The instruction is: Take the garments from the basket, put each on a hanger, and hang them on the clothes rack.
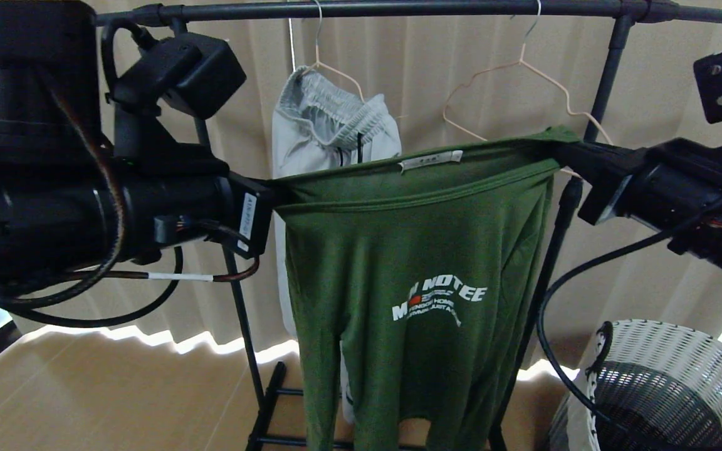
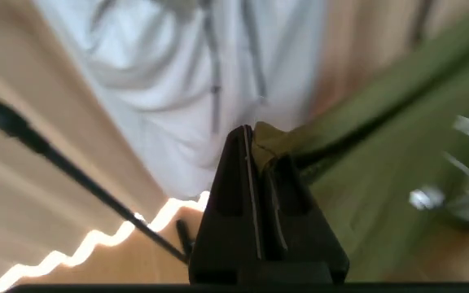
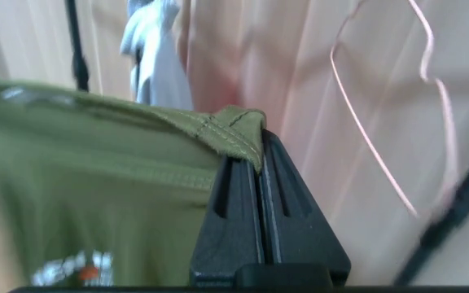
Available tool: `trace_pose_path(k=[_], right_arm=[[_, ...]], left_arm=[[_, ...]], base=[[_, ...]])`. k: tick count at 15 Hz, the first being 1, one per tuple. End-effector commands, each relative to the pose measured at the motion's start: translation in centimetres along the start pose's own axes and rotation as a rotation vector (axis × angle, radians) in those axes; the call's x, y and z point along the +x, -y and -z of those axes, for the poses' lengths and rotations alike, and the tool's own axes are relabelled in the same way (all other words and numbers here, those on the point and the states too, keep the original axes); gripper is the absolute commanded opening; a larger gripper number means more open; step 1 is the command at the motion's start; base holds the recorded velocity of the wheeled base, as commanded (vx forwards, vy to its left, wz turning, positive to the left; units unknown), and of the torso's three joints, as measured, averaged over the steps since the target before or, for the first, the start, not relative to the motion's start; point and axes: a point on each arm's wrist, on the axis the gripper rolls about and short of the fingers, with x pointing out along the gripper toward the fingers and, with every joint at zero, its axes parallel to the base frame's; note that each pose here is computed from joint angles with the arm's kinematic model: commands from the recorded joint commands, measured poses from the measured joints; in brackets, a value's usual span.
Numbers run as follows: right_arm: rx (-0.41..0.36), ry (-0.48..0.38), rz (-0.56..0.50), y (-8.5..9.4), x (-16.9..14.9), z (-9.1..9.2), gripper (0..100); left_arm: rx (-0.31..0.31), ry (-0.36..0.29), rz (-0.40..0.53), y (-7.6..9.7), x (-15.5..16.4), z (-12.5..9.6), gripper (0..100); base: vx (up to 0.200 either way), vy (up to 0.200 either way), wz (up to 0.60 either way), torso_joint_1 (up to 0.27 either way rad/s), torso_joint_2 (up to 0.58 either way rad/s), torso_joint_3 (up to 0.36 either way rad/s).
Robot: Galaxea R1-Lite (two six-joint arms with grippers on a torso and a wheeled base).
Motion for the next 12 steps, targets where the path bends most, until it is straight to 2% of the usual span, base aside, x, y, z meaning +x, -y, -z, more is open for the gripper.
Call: trace_pose_path(k=[1,5,8,12], right_arm=[[0.001,-0.022,-0.001,-0.1,3.1,1.5,0],[0.014,0.001,-0.002,-0.3,6.2,2.3,0],[0.018,0.009,-0.019,-0.8,6.6,2.3,0],[0.014,0.03,0.002,-0.4,5.5,1.1,0]], left_arm=[[-0.005,0.056,0.056,-0.3,-3.1,-0.6,0],[0.014,0.07,0.189,1.2,-4.8,0.4,0],[0.022,0.053,0.207,1.7,-4.3,0.8,0],[0.018,0.061,0.199,1.8,-3.5,0.7,0]], base=[[0.0,0.0,0.0,0.0,0.0,0.0],[0.0,0.0,0.0,0.0,0.0,0.0],[0.0,0.0,0.0,0.0,0.0,0.0],[0.0,0.0,0.0,0.0,0.0,0.0]])
